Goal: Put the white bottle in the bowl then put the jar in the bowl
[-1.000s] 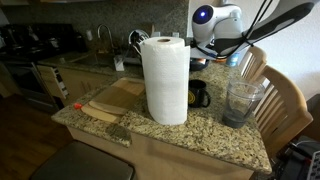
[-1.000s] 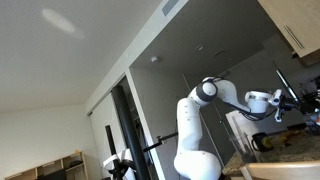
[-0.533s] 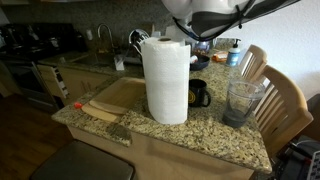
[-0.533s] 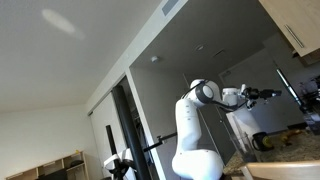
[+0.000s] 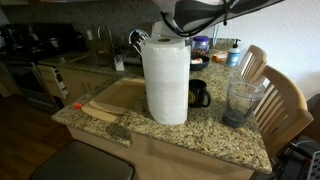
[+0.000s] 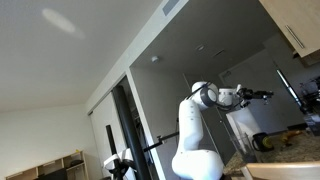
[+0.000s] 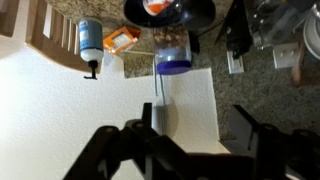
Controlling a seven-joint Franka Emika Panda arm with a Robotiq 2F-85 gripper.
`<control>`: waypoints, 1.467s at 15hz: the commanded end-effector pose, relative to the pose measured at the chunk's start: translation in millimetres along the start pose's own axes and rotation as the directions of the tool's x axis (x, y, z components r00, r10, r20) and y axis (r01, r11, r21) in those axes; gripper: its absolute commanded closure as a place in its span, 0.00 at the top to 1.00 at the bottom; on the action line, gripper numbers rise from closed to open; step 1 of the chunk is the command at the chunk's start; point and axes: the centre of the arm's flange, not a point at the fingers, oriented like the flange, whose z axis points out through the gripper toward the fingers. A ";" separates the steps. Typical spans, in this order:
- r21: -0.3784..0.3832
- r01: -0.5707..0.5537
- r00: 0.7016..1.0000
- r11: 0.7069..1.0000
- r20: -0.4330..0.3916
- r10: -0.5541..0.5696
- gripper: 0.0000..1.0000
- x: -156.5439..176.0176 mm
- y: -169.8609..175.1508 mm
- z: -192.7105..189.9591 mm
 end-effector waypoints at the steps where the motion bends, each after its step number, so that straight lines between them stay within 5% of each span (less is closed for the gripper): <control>1: 0.049 0.078 0.982 0.996 0.168 -0.085 1.00 20.5 20.2 -0.6; 4: 0.067 0.098 0.940 0.993 0.321 -0.114 1.00 41.6 35.4 -5.6; 5: 0.046 0.070 0.968 0.996 0.240 -0.079 1.00 26.2 10.8 -6.4; 10: 0.070 0.074 0.957 0.995 0.276 -0.090 1.00 20.6 24.3 -29.3; 15: 0.148 0.032 0.855 0.989 0.508 -0.103 1.00 -18.6 44.3 -45.9; 17: 0.061 -0.054 0.814 0.997 0.580 0.009 1.00 -21.4 64.6 -41.4; 22: -0.226 -0.175 0.864 0.958 0.431 0.260 1.00 -0.5 133.6 -20.3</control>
